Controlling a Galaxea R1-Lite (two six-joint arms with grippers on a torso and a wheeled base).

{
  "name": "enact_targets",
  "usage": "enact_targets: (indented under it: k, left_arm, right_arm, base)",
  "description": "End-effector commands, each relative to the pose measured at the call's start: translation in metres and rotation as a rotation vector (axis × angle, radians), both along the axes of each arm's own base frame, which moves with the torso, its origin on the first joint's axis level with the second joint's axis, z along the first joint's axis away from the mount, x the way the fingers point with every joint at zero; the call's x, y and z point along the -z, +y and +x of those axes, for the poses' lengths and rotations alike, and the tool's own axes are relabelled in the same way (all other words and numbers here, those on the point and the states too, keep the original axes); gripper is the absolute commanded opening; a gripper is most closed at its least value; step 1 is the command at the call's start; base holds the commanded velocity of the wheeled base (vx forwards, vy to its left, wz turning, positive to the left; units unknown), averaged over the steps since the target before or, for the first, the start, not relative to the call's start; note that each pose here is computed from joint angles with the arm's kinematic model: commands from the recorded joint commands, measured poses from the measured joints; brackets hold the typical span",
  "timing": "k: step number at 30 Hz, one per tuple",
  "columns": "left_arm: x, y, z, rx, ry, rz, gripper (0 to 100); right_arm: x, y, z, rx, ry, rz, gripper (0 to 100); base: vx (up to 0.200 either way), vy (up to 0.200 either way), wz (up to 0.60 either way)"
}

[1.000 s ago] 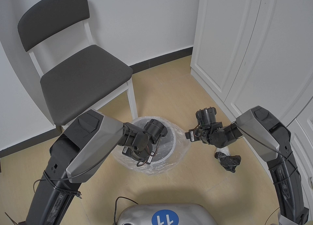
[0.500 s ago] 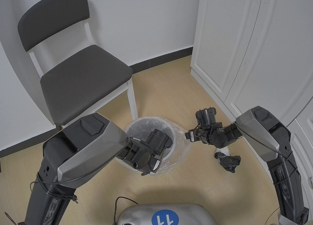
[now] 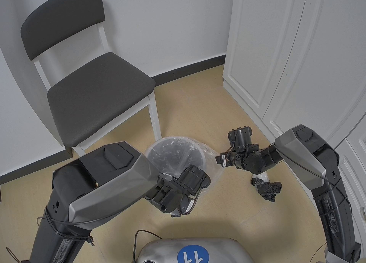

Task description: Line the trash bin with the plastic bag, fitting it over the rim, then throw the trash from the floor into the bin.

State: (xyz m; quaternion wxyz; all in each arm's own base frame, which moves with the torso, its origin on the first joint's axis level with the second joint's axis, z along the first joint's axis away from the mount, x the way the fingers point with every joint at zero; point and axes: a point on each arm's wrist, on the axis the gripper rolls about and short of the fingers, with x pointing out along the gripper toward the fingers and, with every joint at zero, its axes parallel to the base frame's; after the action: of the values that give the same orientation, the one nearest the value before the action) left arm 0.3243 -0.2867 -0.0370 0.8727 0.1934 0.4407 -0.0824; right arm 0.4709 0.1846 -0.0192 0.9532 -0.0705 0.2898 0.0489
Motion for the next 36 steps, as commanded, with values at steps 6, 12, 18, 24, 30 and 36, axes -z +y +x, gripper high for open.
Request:
enact_targets:
  k: [6,12,18,24,30,36]
  left_arm:
    - [-0.025,0.002,0.015,-0.027,-0.059,-0.053,0]
    - [-0.02,-0.007,0.052,-0.055,-0.127,-0.085,0]
    - [0.003,-0.009,0.086,-0.079,-0.156,-0.031,0]
    - [0.016,-0.004,0.102,-0.11,-0.137,0.007,0]
    - [0.015,0.004,0.107,-0.113,-0.127,0.023,0]
    - [0.015,0.001,0.103,-0.11,-0.113,0.028,0]
  right_arm:
    - [0.002,0.001,0.0,-0.002,0.003,-0.002,100]
    - [0.004,0.001,-0.001,-0.003,0.007,-0.004,100]
    - [0.004,0.001,0.0,-0.002,0.007,-0.004,100]
    - [0.006,0.0,0.0,0.0,0.008,-0.004,100]
    - [0.011,0.0,0.001,-0.002,0.015,-0.01,100]
    - [0.011,-0.001,0.001,-0.001,0.017,-0.01,100]
  base:
    - [0.0,0.0,0.0]
    - [0.0,0.0,0.0]
    - [0.0,0.0,0.0]
    - [0.0,0.0,0.0]
    - [0.0,0.0,0.0]
    - [0.0,0.0,0.0]
